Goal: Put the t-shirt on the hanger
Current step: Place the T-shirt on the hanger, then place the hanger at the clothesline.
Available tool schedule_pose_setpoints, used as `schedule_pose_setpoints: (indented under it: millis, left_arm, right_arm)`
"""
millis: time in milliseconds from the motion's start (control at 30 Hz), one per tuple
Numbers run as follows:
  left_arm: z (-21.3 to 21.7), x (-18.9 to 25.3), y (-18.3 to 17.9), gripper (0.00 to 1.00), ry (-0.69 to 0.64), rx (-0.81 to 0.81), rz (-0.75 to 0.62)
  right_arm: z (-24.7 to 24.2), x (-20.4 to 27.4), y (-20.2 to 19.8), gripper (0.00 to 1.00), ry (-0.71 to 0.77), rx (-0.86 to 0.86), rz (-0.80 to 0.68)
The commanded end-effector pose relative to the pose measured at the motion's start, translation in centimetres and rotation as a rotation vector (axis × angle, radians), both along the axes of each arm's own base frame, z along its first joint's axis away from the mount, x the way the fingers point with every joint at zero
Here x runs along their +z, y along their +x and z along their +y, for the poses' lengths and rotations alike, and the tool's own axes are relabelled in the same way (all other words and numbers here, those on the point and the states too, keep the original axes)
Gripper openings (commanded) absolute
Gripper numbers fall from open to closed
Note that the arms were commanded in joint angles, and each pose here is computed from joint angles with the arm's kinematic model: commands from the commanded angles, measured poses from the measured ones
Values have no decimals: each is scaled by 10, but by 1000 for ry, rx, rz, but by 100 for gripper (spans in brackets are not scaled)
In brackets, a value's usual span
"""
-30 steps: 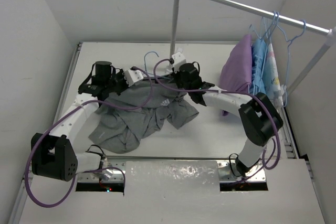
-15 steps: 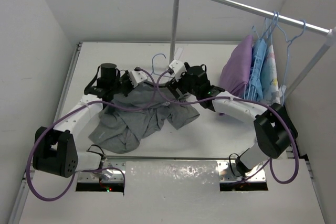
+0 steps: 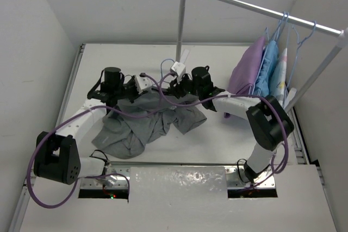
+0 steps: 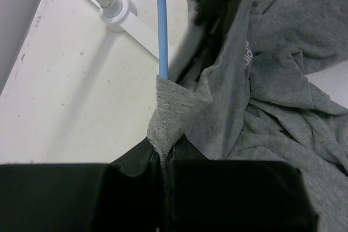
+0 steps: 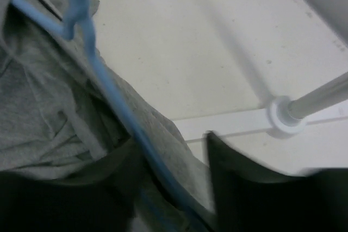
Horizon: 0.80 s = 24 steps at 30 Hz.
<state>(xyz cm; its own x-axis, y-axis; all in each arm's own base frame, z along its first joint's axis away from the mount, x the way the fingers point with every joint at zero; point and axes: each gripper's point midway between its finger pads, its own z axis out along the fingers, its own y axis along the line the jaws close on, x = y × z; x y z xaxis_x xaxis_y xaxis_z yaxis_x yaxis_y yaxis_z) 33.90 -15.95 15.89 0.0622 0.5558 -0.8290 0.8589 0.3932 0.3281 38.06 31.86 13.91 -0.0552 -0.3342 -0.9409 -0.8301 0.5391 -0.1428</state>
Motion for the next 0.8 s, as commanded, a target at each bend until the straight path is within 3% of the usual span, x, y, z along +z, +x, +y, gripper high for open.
schedule_pose_setpoints:
  millis: [0, 67, 100, 300, 600, 733, 767]
  left_arm:
    - [-12, 32, -4, 0, -25, -103, -83]
    - [-15, 30, -9, 0, -32, -132, -66]
    - [-14, 33, -11, 0, -44, -140, -58]
    - [0, 42, -13, 2, 18, -180, -18]
    - [44, 47, -26, 9, 104, -160, 14]
    - [65, 45, -26, 29, 104, -119, 21]
    - [66, 46, -28, 48, 105, -134, 14]
  right_arm:
    - [26, 32, 13, 39, 145, 64, -67]
    - [27, 37, 12, 21, 168, 82, -89]
    - [22, 32, 8, 0, 175, 75, -80]
    - [-26, 39, 5, 0, 249, -11, -88]
    - [-49, 42, -23, 0, 164, 56, -257]
    - [-58, 48, -23, 0, 105, 35, -288]
    - [-57, 54, -24, 0, 103, 41, -300]
